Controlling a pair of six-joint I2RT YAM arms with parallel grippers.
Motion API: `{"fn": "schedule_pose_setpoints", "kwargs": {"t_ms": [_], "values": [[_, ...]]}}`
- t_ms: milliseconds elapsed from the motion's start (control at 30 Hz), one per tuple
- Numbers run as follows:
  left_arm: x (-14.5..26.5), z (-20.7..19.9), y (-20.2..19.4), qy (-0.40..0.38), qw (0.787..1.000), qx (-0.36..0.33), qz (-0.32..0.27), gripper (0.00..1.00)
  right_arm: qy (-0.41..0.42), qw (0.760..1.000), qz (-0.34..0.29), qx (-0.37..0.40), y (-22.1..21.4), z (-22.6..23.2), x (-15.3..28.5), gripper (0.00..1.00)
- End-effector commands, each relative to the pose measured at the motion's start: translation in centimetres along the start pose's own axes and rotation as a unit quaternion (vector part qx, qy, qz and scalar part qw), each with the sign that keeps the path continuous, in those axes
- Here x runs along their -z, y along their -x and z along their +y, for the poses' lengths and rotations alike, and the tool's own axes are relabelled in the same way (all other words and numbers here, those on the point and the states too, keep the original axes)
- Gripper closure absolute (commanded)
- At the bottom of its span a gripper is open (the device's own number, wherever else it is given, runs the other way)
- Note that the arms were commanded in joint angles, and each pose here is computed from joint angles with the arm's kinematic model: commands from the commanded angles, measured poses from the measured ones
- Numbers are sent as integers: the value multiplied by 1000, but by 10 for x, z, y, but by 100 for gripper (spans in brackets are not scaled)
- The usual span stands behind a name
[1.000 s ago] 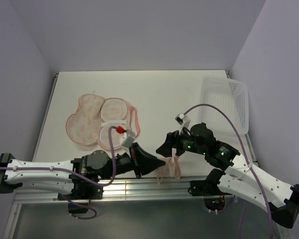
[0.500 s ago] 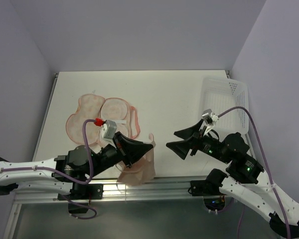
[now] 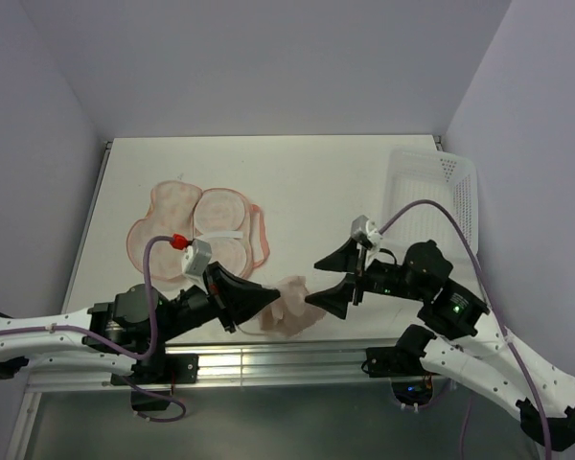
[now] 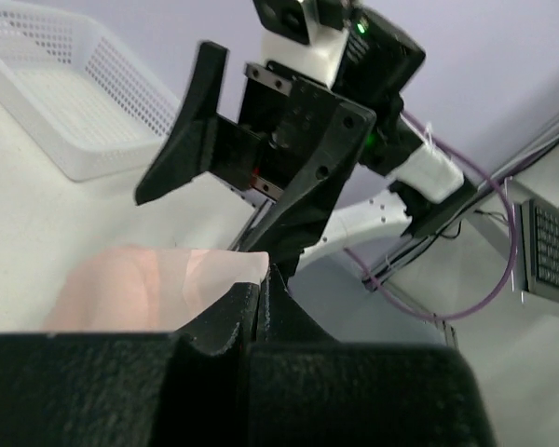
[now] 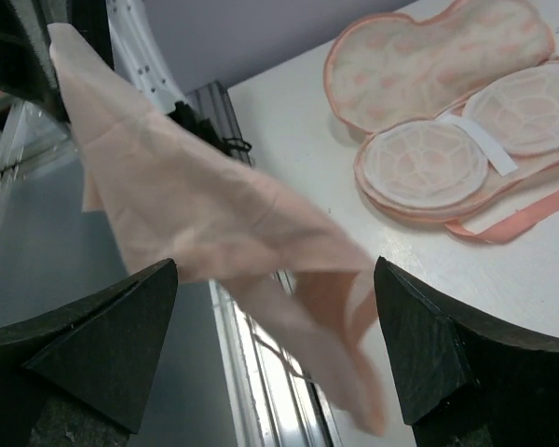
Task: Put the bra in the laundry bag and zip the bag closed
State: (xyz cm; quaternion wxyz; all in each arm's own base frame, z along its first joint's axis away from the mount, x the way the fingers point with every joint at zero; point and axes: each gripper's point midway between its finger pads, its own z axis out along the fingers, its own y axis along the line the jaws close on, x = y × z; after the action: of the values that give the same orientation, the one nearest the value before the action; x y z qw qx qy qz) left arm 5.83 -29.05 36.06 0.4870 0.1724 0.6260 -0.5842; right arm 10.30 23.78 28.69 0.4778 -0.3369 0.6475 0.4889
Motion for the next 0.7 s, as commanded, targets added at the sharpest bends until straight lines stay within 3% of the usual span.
{"fn": "schedule_pose_setpoints", "kwargs": {"t_ms": [0,133,267,500,667], "values": [[5,-18,5,-42,999,3,8,100,65,996,9,58,13,18,-10,7],[5,-13,6,-35,999,-1,-1,100,145,986,34,80,-9,51,-15,2],[3,-21,5,-56,998,-9,8,100,188,976,3,112,-3,75,-6,0],[-6,-27,-11,-70,997,-15,38,100,137,980,-15,140,27,63,-14,0],[-10,-27,-11,-75,996,-18,35,100,111,983,19,147,20,47,-39,0]]}}
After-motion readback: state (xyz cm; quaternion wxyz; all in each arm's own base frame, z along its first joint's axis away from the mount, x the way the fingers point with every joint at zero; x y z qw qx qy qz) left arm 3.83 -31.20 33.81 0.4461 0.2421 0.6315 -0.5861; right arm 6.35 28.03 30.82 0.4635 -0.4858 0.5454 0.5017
